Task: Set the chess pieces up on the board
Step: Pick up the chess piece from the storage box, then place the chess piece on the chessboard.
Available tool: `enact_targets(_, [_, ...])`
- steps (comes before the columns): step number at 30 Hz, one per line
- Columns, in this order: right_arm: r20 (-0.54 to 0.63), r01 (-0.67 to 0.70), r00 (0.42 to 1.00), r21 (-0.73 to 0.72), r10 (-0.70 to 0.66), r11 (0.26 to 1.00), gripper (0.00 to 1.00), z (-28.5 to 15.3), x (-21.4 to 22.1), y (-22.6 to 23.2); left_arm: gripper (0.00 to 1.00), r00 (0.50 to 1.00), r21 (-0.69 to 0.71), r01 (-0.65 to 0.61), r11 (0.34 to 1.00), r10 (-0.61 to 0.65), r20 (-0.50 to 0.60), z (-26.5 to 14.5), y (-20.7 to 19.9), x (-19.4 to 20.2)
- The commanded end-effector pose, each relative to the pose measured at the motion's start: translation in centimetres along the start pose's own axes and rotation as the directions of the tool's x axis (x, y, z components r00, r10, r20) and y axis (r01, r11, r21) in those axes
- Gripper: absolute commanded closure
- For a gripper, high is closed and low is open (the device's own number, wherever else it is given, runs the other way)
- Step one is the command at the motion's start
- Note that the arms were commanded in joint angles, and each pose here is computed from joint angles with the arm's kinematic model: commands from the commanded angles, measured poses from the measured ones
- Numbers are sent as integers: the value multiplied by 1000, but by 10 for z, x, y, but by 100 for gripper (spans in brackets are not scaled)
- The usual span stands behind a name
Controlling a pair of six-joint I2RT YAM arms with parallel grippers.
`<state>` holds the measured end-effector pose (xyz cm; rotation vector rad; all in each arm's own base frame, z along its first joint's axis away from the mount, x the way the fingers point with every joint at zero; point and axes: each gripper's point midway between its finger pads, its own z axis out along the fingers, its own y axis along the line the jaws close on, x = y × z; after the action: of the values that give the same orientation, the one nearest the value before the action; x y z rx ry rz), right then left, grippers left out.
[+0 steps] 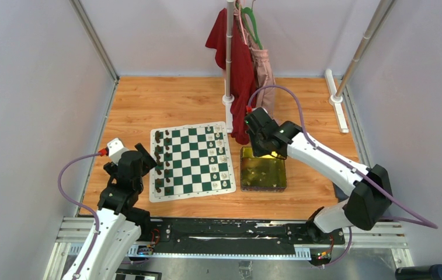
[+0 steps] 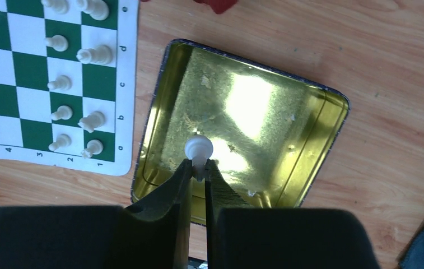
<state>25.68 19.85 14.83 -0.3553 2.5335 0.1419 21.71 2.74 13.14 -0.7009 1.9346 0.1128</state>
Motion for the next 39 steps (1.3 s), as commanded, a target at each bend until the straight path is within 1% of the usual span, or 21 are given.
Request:
enact_targets(1, [-46,94,994,-25,-95,995,100,-1,2,22,0,1000,-14,-7,1000,7,1,0,4,3])
enact_targets(10, [-65,199,977,-63,-203,978,100,13,-8,65,0,1000,-17,-1,1000,1,8,0,5,2])
enact_targets(17, [-81,249,964,-81,-255,965,100,24,-8,88,0,1000,-13,4,1000,-3,9,-1,5,2])
enact_targets(28, [-124,296,943,-105,-308,949,100,48,3,109,0,1000,-15,3,1000,-3,12,-1,5,2])
enact_targets(39, [-148,315,931,-130,-332,940,100,70,16,122,0,1000,-16,3,1000,-3,10,-1,5,2])
